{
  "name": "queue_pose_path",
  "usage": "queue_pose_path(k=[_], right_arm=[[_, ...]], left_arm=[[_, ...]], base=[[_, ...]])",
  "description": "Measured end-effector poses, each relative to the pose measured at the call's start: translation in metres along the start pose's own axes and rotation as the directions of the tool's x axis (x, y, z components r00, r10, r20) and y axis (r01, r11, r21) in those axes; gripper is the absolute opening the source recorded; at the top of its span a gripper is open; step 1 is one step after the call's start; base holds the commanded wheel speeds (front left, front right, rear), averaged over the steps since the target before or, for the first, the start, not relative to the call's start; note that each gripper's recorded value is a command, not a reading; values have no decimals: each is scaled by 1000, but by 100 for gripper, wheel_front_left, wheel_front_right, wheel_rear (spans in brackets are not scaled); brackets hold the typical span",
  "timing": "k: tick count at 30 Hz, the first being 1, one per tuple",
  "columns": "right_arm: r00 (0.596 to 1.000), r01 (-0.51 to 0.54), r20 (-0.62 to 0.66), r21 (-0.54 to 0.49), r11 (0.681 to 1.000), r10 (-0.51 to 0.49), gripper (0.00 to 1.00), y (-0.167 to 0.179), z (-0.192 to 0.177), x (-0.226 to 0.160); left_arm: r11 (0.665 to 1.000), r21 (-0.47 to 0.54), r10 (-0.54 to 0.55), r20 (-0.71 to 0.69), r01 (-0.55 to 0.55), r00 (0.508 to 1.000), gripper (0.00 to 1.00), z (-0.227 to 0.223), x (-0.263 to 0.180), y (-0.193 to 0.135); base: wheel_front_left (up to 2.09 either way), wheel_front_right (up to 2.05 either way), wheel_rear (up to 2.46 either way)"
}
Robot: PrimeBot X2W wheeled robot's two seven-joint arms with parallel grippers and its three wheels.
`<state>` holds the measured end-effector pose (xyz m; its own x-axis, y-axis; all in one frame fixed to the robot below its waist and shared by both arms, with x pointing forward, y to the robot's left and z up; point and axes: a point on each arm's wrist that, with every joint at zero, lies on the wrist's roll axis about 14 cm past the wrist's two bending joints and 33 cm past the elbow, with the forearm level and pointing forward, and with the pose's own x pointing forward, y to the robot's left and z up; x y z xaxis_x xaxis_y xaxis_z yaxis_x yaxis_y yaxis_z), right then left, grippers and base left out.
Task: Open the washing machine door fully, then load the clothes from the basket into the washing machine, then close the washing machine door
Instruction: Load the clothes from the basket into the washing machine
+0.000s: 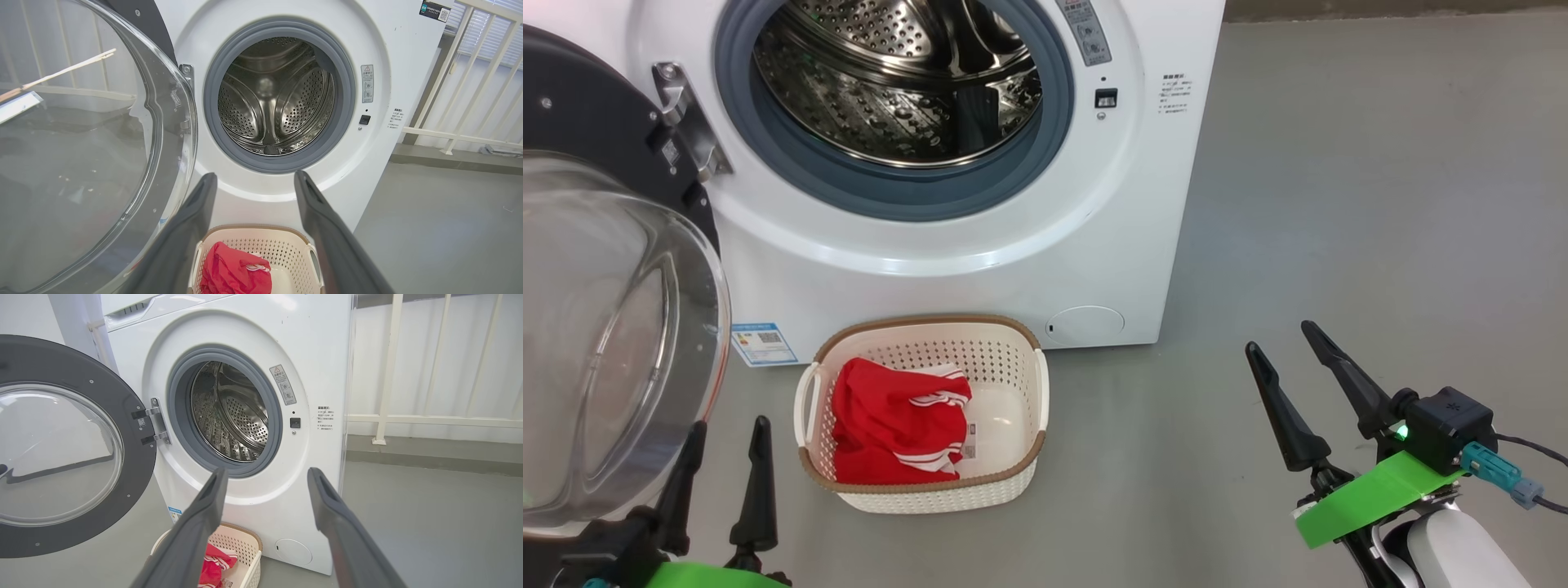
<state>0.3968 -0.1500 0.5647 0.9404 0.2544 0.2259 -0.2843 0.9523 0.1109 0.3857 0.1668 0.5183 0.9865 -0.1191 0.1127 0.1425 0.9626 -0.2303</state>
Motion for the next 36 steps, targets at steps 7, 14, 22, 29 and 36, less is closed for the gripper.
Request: queue_pose_path(k=[7, 14, 22, 29, 36], right_arm=[[1000, -1, 0, 2, 1000, 1, 100, 1, 0, 0], [1000, 0, -2, 5, 1000, 0, 100, 1, -1, 1], [1000, 1, -6, 10, 1000, -1, 100, 1, -4, 2], [1000, 0, -10, 14, 1000, 0, 100, 2, -6, 3], [1000, -1, -14, 15, 1000, 1, 100, 2, -7, 3]], left_arm=[[1000, 1, -3, -2, 3, 1000, 100, -1, 0, 0], [1000, 5, -4, -10, 4, 1000, 100, -3, 0, 0], [1000, 6, -8, -19, 8, 1000, 100, -6, 1, 0], [1000, 4, -6, -24, 6, 1000, 100, -7, 0, 1], [1000, 6, -3, -29, 3, 1000, 100, -9, 0, 2]], base=[[0, 0, 0], [1, -1, 0], [67, -67, 0], [108, -108, 0], [105, -105, 0]])
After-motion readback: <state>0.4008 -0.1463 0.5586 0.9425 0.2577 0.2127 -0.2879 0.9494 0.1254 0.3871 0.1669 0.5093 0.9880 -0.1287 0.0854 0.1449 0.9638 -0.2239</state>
